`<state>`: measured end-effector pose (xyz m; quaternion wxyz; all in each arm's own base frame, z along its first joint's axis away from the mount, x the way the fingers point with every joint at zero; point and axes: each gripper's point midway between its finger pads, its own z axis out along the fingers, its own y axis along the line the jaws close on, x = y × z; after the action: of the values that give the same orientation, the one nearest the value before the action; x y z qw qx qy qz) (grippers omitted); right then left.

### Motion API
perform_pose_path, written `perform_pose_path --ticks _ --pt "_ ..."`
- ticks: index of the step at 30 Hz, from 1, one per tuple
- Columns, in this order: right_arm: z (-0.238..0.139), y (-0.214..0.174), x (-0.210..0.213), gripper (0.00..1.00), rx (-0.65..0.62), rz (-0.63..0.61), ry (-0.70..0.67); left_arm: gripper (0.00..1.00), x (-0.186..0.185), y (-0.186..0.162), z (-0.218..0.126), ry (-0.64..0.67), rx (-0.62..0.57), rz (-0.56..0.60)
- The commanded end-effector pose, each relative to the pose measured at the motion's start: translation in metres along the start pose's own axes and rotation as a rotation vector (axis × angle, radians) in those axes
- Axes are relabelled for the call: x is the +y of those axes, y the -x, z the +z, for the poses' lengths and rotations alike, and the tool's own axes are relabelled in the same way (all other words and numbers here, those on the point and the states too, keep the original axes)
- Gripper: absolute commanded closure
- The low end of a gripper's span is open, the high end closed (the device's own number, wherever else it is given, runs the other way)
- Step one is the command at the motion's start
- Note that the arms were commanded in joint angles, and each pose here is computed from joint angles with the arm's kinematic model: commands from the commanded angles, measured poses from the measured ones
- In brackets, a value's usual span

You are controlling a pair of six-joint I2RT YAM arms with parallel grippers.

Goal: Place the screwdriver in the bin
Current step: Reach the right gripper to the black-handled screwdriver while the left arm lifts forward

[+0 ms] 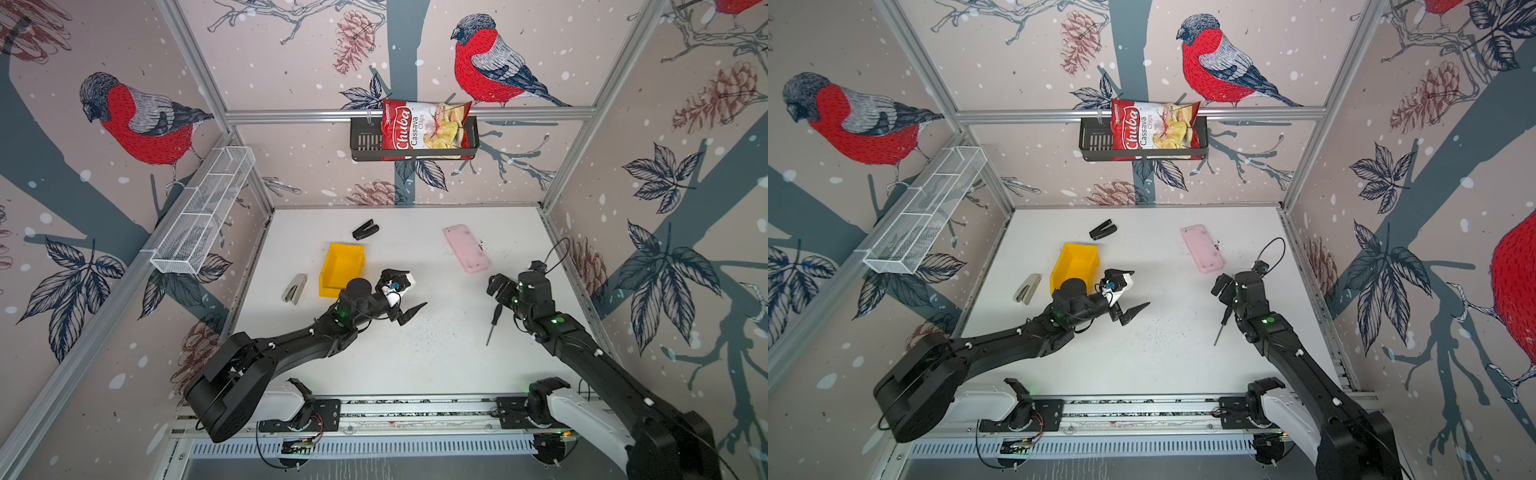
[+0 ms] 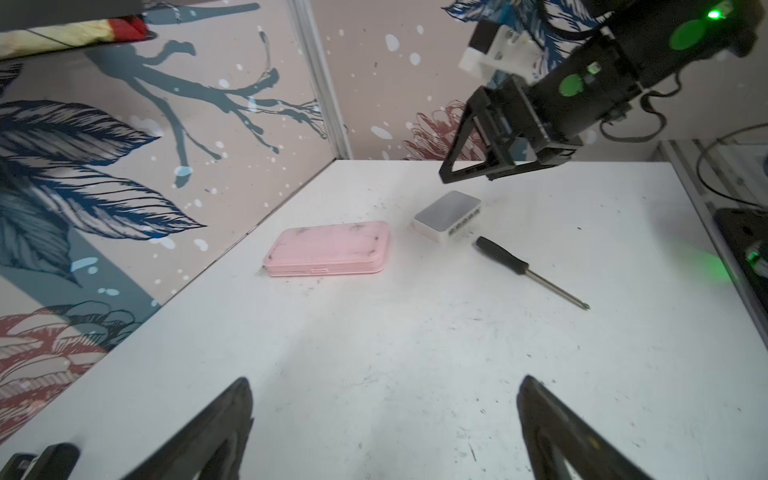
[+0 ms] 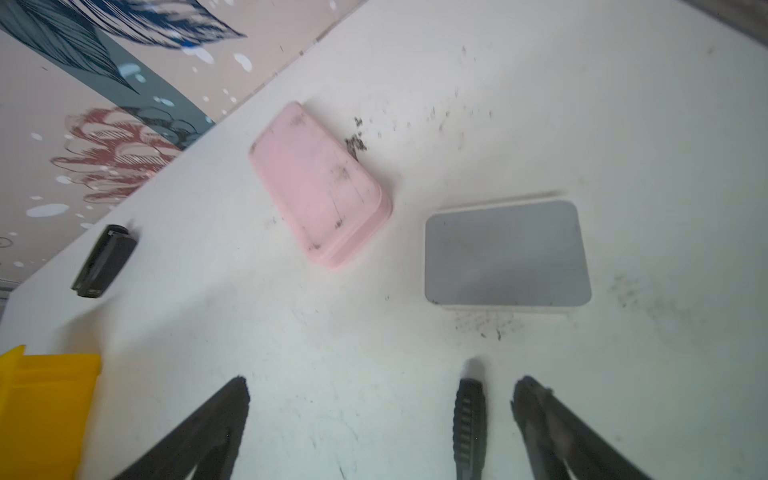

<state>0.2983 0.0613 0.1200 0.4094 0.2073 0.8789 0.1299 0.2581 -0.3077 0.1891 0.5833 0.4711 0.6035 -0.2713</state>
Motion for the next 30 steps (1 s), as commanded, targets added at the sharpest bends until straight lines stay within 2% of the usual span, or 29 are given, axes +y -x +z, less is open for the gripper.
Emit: perform_pose_path --ticks 1,5,12,21,30 --pt "0.008 -0.019 -0.019 0.0 0.09 0.077 -0.126 0.03 -0.017 -0.007 0.002 -0.099 0.033 0.046" --pt "0.019 -0.032 -0.029 0.01 0.171 0.047 -0.209 0.03 -0.022 -0.015 0.003 -0.127 0.066 0.065" --pt "0.037 -0.054 -0.034 0.08 0.296 0.041 -0.233 0.03 -0.03 -0.022 0.002 -0.166 0.093 0.073" --pt "0.05 -0.068 -0.042 0.35 0.363 0.047 -0.257 0.03 -0.034 -0.028 0.0 -0.174 0.111 0.071" --pt "0.052 -0.078 -0.052 0.5 0.391 0.05 -0.287 0.03 -0.034 -0.028 0.002 -0.173 0.116 0.075"
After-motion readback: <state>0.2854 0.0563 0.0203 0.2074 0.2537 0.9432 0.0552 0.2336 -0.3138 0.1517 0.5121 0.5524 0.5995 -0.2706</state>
